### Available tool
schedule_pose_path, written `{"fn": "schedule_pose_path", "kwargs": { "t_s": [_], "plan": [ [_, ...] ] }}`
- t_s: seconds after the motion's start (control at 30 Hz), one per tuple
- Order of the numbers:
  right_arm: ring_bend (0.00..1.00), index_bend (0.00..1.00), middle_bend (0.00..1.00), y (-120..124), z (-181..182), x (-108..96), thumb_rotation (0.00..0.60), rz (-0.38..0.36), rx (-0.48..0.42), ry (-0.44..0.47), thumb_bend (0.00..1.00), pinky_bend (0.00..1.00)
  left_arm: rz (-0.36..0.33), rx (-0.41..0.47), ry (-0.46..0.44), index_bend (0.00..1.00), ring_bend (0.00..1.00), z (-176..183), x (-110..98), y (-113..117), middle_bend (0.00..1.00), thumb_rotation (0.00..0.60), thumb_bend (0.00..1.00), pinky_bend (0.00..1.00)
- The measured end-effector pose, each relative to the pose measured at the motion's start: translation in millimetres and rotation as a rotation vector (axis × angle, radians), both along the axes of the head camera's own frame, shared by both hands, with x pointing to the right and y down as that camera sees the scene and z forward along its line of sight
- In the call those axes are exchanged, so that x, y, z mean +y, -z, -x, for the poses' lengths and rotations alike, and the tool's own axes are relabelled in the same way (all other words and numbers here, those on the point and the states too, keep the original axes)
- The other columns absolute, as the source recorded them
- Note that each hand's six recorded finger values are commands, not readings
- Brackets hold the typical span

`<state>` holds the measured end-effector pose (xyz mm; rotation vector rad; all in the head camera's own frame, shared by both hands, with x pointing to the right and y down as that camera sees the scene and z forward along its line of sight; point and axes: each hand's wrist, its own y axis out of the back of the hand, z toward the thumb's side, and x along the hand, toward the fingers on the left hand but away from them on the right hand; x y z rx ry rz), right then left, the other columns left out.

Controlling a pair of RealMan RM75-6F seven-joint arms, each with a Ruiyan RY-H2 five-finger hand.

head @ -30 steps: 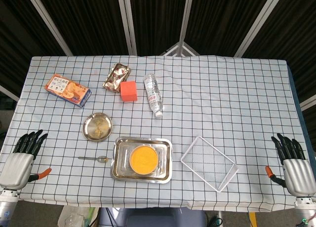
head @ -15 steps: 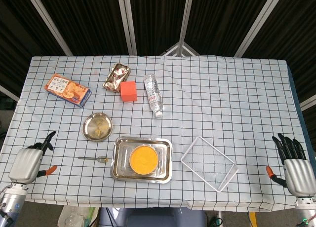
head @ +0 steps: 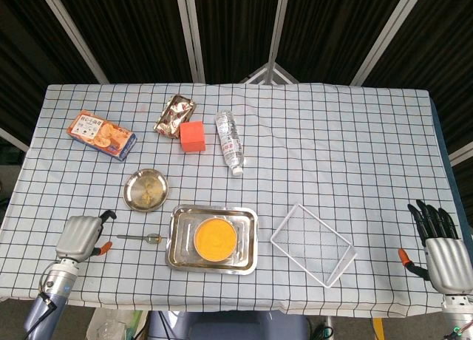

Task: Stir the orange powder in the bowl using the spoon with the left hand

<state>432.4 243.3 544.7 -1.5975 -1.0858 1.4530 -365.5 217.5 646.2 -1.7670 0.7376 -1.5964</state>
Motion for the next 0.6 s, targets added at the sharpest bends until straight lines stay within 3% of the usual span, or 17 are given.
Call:
{"fn": "schedule_pose_path", "kwargs": {
  "t_s": [0.23,0.6],
  "plan": [
    [0.00,0.00,0.00,0.0,-0.1,0.2,0.600,0.001,-0.002,0.000,0.36,0.00,0.049,-0.011,-0.001,0.44,0.85,-17.1,3.6,-20.6,0.89,0.600,0.47,0.92],
    [0.00,0.00,0.00,-0.2,0.0,0.1,0.600,0.001,-0.003,-0.002,0.36,0.00,0.066,-0.027,-0.001,0.48,0.85,-26.8,7.8,-40.7,0.90,0.600,0.47,0.92]
  ]
}}
